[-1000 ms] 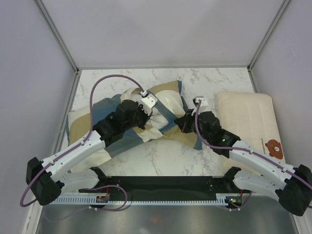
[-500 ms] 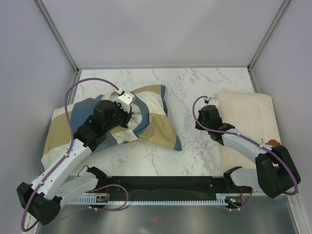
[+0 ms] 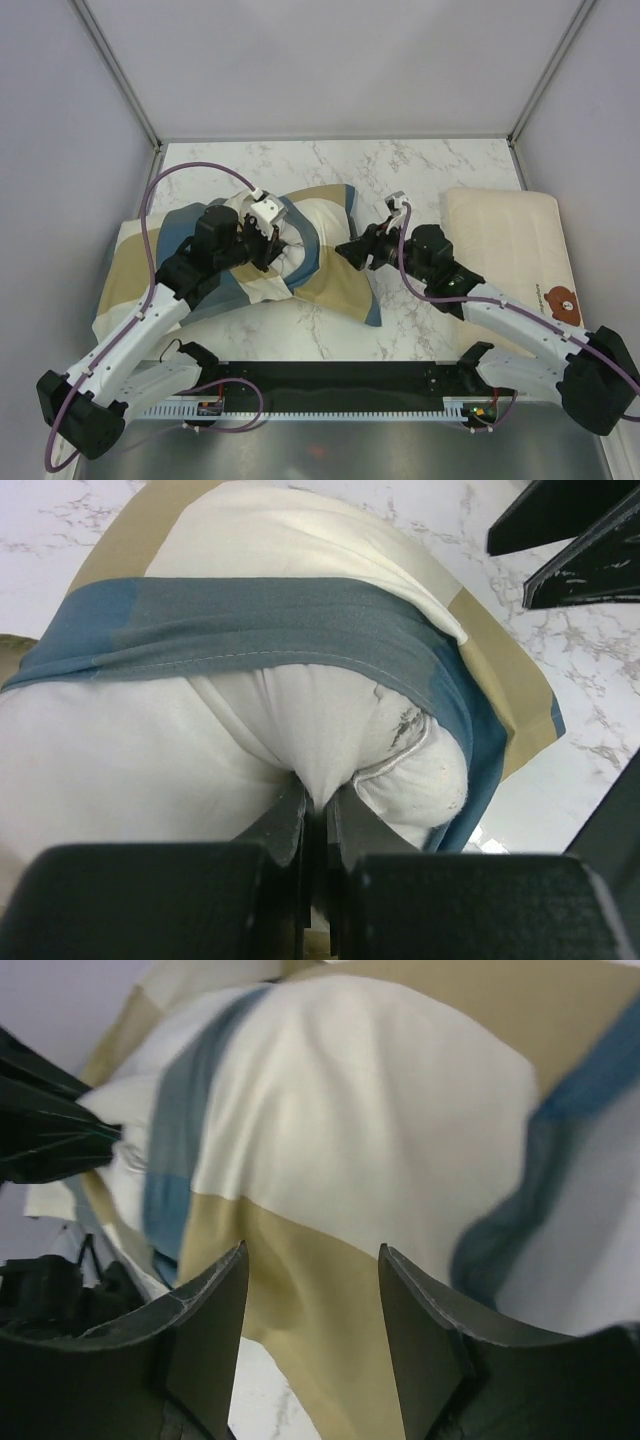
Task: Remove the pillowcase from the pillow
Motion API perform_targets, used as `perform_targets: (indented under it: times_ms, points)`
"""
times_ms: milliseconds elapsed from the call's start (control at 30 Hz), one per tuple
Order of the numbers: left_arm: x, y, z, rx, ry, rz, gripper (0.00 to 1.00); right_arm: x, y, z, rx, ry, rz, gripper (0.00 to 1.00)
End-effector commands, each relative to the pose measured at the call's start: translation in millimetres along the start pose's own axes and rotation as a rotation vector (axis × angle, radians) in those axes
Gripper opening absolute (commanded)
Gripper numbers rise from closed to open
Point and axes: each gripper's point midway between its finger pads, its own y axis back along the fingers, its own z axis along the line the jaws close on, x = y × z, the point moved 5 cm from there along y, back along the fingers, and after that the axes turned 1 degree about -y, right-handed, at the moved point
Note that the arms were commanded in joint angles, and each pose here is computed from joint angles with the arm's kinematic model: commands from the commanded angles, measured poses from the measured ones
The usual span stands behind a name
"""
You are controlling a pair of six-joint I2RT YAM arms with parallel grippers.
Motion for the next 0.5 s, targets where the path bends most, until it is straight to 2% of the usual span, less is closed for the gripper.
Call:
perform_targets:
  times_ms: [0,167,267,300,333,400,433,467]
  points:
    - [-33,4,-16,0.12,-0.018,-0.151,0.02,-14,-13,40,-0.217,-0.029,-0.06,0.63]
    - [-32,4,-16,0.116,-0.016,-0.151,0.02,6,-31,60,-0.307,-0.066,-0.018,0.68]
    - [-31,4,-15,0.11,-0.015,-0.15,0.02,22,-44,63,-0.293,-0.058,0.03,0.65]
    - [-31,4,-15,0.111,-0.014,-0.152,0.02,25,-46,66,-0.295,-0.053,0.04,0.6]
    - [-31,4,-16,0.116,-0.014,-0.15,0.02,27,-49,65,-0.284,-0.05,0.045,0.37]
    - [-33,5,-16,0.119,-0.015,-0.156,0.06,32,-53,63,-0.272,-0.05,0.053,0.19]
    - [-35,6,-16,0.118,-0.017,-0.162,0.14,32,-54,63,-0.27,-0.053,0.052,0.05]
    - [-36,8,-17,0.115,-0.016,-0.169,0.36,33,-55,63,-0.268,-0.051,0.054,0.0]
